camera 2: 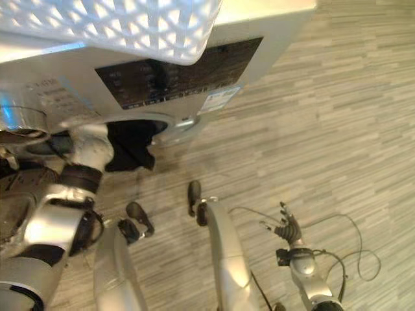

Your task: Grab the laundry basket,head to the washer,open it,put in the laundry and shut it.

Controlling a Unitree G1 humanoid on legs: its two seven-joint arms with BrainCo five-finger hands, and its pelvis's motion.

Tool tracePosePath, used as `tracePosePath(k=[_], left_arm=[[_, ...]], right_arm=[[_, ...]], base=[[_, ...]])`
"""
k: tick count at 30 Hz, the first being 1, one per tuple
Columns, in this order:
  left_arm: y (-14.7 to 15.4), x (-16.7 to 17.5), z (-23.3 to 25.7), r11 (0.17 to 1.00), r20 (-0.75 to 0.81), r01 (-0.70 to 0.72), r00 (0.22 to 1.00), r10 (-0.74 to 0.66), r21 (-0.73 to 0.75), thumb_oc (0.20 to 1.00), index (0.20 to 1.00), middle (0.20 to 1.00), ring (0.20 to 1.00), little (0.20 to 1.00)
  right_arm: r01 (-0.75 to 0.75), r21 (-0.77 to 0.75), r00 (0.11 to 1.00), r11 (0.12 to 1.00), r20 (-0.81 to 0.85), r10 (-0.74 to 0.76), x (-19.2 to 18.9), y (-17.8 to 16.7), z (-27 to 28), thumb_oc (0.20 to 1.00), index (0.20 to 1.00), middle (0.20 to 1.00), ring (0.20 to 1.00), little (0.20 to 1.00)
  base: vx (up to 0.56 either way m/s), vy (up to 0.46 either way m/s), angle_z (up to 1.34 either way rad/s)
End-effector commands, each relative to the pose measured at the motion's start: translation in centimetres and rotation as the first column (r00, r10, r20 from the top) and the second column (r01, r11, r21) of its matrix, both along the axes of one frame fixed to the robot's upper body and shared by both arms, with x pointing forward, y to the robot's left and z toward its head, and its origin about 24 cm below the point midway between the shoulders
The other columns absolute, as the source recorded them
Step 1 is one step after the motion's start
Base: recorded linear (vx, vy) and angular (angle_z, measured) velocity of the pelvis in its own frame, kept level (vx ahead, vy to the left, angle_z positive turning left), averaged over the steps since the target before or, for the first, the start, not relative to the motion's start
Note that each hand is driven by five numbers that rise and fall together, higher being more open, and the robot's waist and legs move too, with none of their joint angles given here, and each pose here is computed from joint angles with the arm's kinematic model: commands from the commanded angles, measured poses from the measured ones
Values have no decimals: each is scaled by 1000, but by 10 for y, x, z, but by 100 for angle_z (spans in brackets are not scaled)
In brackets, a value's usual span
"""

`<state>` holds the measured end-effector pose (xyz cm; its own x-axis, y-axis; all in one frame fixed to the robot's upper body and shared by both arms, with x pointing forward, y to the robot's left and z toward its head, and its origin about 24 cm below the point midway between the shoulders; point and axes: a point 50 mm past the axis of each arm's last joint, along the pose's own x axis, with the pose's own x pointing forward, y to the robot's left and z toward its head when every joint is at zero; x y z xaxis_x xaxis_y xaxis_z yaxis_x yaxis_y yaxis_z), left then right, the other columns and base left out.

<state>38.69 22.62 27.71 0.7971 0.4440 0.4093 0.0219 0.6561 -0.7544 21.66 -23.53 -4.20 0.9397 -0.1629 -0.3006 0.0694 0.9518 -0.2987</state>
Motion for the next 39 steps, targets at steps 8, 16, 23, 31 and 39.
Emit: tracePosePath(k=[8,16,23,31,39], left_arm=[[54,-20,42,979,118,-200,974,195,34,200,200,200,200,200],[74,2,-15,963,-283,-252,921,269,95,200,200,200,200,200],[94,-23,82,909,-71,-361,921,383,209,200,200,200,200,200],[53,-92,199,856,475,-453,827,301,247,200,200,200,200,200],[85,-62,164,684,188,-497,859,476,534,1000,1000,1000,1000,1000]], right_arm=[[16,-15,996,1000,89,-15,-8,-19,18,1000,1000,1000,1000,1000],[39,-39,997,998,67,-36,-7,-19,14,1000,1000,1000,1000,1000],[70,-63,995,996,73,-66,-10,-35,19,1000,1000,1000,1000,1000],[57,-127,996,990,70,-48,-25,-46,23,1000,1000,1000,1000,1000],[44,-231,996,972,86,-25,-20,-55,34,1000,1000,1000,1000,1000]], base=[[-20,17,2],[-20,19,-5],[-3,26,-6],[9,-25,3],[-20,-2,8]])
